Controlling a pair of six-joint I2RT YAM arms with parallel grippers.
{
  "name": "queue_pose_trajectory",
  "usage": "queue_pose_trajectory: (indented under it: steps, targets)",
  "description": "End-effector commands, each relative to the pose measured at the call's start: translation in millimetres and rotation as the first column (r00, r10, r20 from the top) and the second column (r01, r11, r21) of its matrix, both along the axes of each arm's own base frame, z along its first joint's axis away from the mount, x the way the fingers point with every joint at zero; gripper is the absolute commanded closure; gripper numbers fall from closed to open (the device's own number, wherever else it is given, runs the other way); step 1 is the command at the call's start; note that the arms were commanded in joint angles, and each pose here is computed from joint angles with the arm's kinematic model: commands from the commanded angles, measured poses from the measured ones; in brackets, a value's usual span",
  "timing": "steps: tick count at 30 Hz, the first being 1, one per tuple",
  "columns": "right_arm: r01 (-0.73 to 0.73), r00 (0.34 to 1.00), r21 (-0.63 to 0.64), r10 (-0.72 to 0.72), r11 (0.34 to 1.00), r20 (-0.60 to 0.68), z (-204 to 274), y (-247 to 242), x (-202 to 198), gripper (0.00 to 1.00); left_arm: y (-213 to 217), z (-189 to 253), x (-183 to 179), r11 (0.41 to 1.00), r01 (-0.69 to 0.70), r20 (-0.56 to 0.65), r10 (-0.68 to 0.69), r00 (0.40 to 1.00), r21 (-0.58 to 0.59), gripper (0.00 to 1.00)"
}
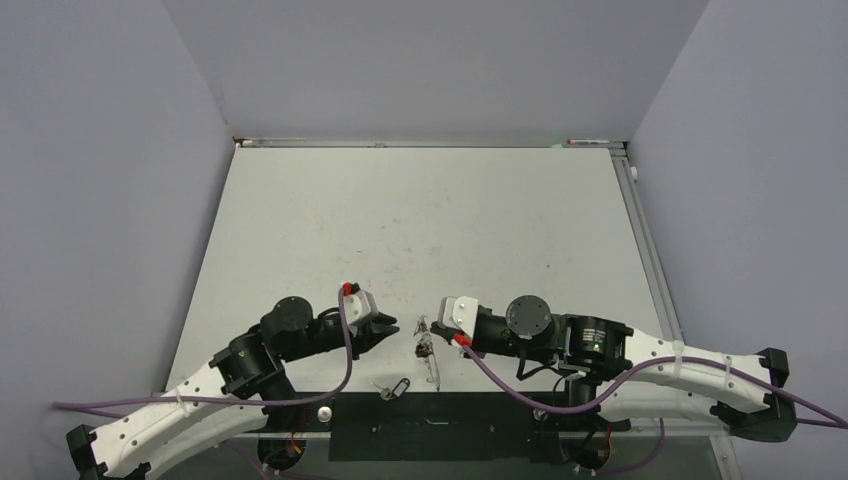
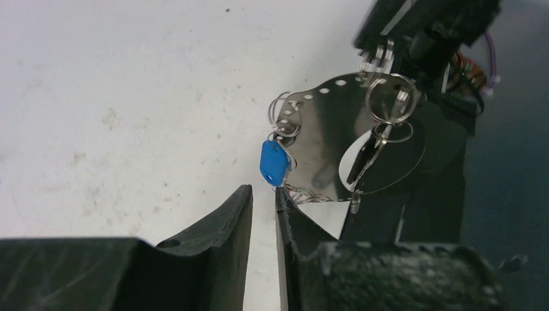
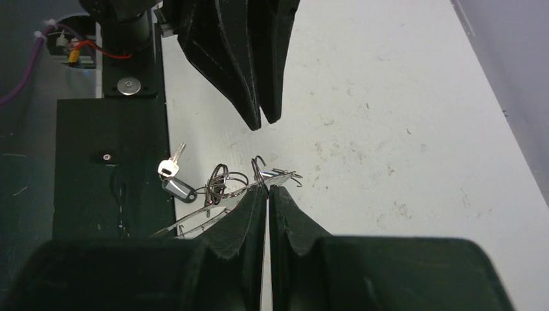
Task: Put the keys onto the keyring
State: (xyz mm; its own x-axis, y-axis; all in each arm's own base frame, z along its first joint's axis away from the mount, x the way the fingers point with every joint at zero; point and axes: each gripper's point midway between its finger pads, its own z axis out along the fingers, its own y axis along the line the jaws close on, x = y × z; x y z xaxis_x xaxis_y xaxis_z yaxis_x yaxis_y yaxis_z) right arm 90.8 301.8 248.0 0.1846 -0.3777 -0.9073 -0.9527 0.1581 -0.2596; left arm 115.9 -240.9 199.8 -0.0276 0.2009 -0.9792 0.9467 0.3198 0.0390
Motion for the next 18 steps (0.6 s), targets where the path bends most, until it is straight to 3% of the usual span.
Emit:
queue_pose_trajectory:
  steps: [1, 5, 9, 15, 18]
  targets:
    - [0.106, 0.993, 0.125, -0.112, 0.986, 0.046, 37, -6, 17, 0.95, 15, 25, 20, 0.934, -0.351, -0.379, 0.303, 0.874, -0.064, 0.84]
    - [0.199, 0.976, 0.157, -0.21, 0.967, 0.056, 45, -17, 31, 0.95, 45, -11, 20, 0.809, -0.562, -0.585, 0.543, 0.602, 0.173, 0.85]
    - [0.281, 0.953, 0.189, -0.297, 0.941, 0.058, 52, -28, 43, 0.95, 60, -48, -10, 0.742, -0.539, -0.667, 0.639, 0.384, 0.4, 0.8]
    - [0.402, 0.905, 0.208, -0.421, 0.892, 0.059, 57, -43, 60, 0.95, 63, -89, -44, 0.68, -0.523, -0.676, 0.696, 0.242, 0.513, 0.68]
    - [0.428, 0.891, 0.214, -0.45, 0.878, 0.059, 58, -47, 64, 0.95, 51, -102, -57, 0.7, -0.511, -0.728, 0.659, 0.192, 0.498, 0.63]
